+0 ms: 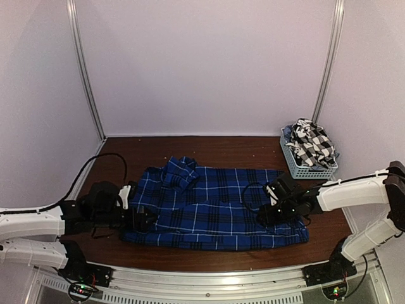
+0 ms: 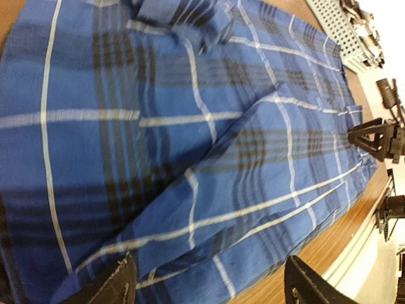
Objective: Fold and stack the long sleeve shirts
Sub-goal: Smooth out the 1/3-folded shirt at the center of the board, then pick up the sleeve from the 1/3-folded shirt, then fold the 1/3-folded shirt at the center of the board.
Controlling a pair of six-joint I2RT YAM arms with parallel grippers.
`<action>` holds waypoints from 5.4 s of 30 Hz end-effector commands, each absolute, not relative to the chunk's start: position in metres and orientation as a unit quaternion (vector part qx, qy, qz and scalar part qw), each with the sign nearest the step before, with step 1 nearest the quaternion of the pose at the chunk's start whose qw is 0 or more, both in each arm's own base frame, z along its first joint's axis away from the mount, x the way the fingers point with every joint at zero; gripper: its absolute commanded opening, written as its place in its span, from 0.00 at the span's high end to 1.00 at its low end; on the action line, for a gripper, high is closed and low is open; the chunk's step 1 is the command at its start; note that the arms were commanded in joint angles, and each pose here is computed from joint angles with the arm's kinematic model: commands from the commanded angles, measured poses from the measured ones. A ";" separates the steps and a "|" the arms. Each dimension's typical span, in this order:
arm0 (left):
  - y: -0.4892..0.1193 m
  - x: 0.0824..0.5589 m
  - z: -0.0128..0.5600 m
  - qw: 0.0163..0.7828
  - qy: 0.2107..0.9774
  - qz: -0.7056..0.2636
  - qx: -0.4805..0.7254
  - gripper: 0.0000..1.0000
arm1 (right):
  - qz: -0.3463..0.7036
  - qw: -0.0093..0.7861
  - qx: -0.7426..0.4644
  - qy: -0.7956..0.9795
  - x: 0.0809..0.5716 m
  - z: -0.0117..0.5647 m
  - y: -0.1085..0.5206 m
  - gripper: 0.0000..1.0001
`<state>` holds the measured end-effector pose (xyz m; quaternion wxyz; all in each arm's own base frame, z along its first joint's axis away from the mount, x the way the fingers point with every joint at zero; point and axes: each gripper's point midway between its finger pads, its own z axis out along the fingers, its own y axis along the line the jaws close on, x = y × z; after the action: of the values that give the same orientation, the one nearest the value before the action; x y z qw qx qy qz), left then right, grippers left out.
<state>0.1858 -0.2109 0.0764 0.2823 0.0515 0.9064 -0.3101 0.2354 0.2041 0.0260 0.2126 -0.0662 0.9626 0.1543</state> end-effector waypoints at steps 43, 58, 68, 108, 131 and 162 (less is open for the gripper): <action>-0.263 0.417 0.072 0.278 0.886 -0.324 0.183 0.48 | 0.154 0.234 -0.079 0.957 0.259 0.052 0.218 0.48; -0.270 0.399 0.069 0.269 0.871 -0.367 0.187 0.75 | 0.166 0.220 -0.077 0.958 0.254 0.041 0.221 0.48; -0.280 0.379 0.147 0.300 0.827 -0.445 0.168 1.00 | 0.172 0.239 -0.081 0.952 0.263 0.065 0.227 0.47; -0.372 0.262 0.355 0.345 0.694 -0.599 0.201 1.00 | 0.560 0.332 -0.183 0.737 0.258 0.329 0.351 0.21; -0.273 0.159 0.424 0.447 0.663 -0.514 0.311 1.00 | 0.228 0.388 -0.041 0.892 0.360 0.206 0.179 0.23; -0.253 0.124 0.459 0.448 0.627 -0.548 0.325 1.00 | 0.047 0.305 -0.015 0.951 0.413 0.124 0.124 0.23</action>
<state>0.1422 -0.2613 0.4197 0.4164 0.3054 0.6763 -0.5253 0.4090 0.1262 0.1138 0.2955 -0.0190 0.9540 0.0472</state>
